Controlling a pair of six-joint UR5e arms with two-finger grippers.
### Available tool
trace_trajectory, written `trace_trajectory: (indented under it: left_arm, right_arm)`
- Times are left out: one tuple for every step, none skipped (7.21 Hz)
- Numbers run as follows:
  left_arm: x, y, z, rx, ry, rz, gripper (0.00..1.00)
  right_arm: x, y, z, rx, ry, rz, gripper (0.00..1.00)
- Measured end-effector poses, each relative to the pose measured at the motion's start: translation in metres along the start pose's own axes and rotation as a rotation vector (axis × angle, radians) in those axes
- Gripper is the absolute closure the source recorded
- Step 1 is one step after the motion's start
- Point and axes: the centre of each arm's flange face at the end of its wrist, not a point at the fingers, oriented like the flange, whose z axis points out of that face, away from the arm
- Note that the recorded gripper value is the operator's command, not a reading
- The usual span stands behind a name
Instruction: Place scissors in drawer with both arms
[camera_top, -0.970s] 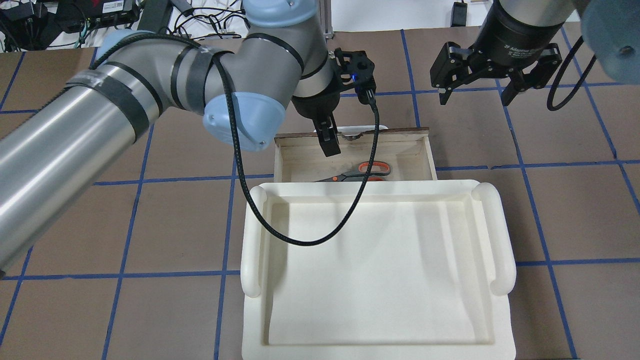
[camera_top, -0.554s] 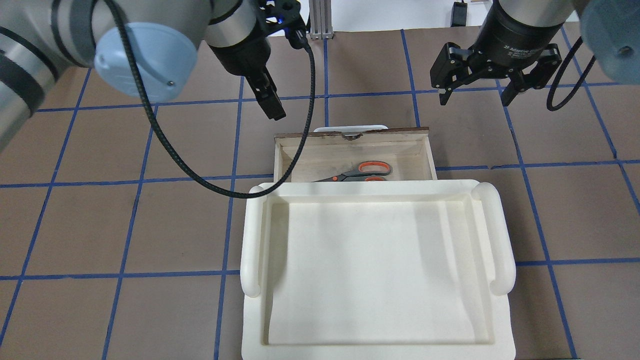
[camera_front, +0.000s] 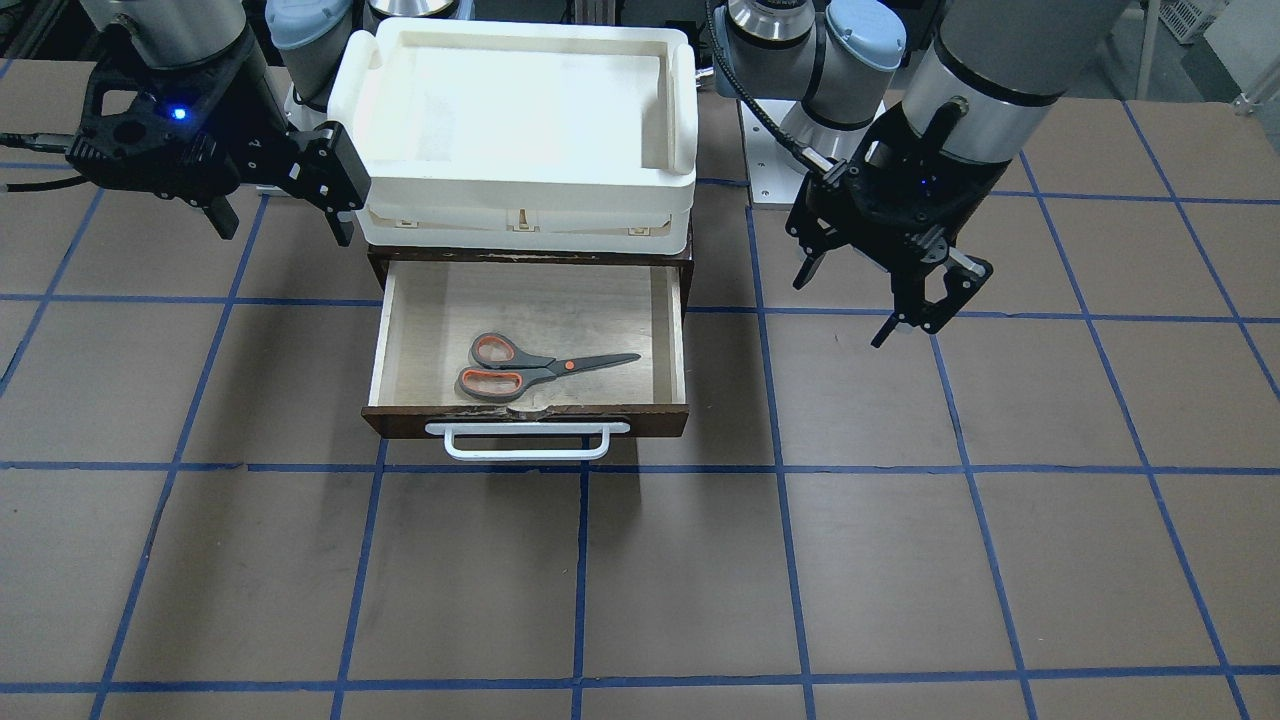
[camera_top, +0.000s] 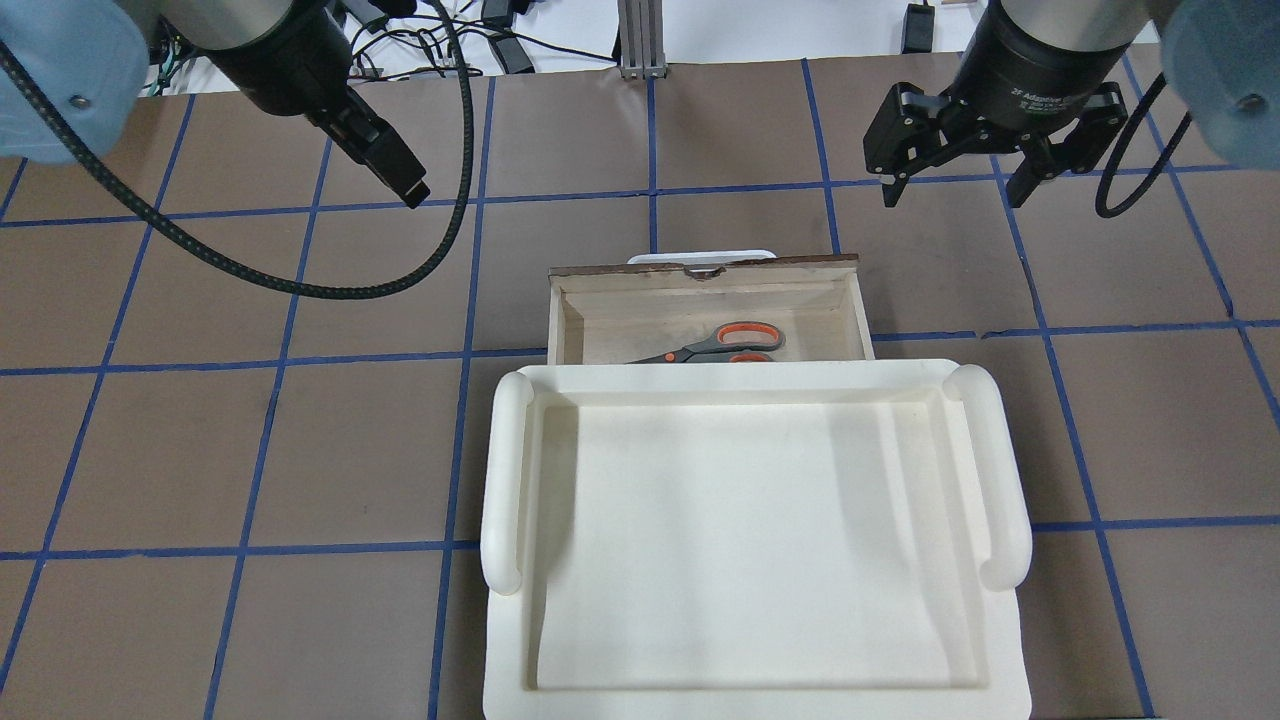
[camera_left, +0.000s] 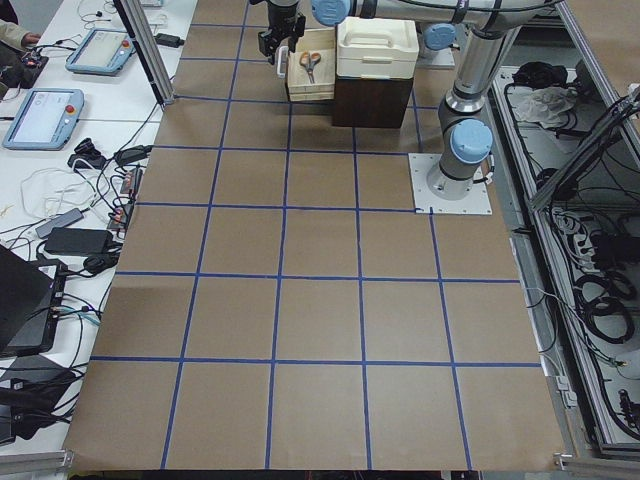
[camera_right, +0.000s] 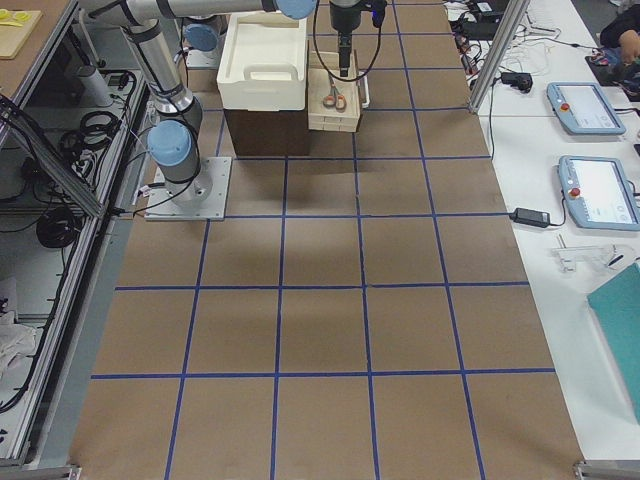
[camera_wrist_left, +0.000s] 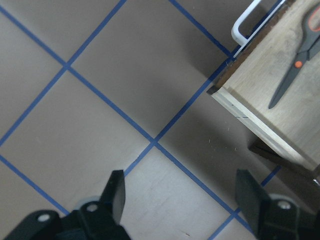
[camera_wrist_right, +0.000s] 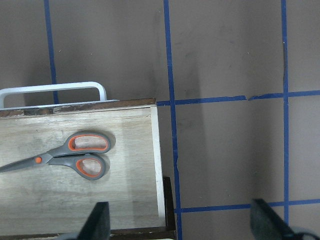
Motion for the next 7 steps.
trace_trajectory:
  left_arm:
    - [0.0, 0.006, -0.006, -0.004, -0.007, -0.126, 0.0]
    - [0.0, 0.011, -0.01, -0.015, -0.03, -0.214, 0.0]
    - [0.0, 0.018, -0.014, -0.038, -0.073, -0.284, 0.0]
    - [0.001, 0.025, -0.018, -0.064, -0.097, -0.353, 0.0]
    - [0.005, 0.032, -0.021, -0.088, -0.099, -0.45, 0.0]
    - [0.009, 0.037, -0.023, -0.097, -0.1, -0.537, 0.0]
    - [0.012, 0.04, -0.025, -0.101, -0.101, -0.595, 0.0]
  right_arm:
    - [0.0, 0.0, 0.0, 0.001, -0.001, 0.0, 0.0]
    - [0.0, 0.0, 0.0, 0.001, -0.001, -0.003, 0.0]
    - [0.0, 0.0, 0.0, 0.001, -0.001, -0.007, 0.0]
    - [0.0, 0.0, 0.0, 0.001, -0.002, -0.008, 0.0]
    - [0.0, 0.0, 0.0, 0.001, -0.002, -0.009, 0.0]
    - [0.0, 0.0, 0.0, 0.001, -0.002, -0.009, 0.0]
    - [0.0, 0.0, 0.0, 0.001, -0.002, -0.009, 0.0]
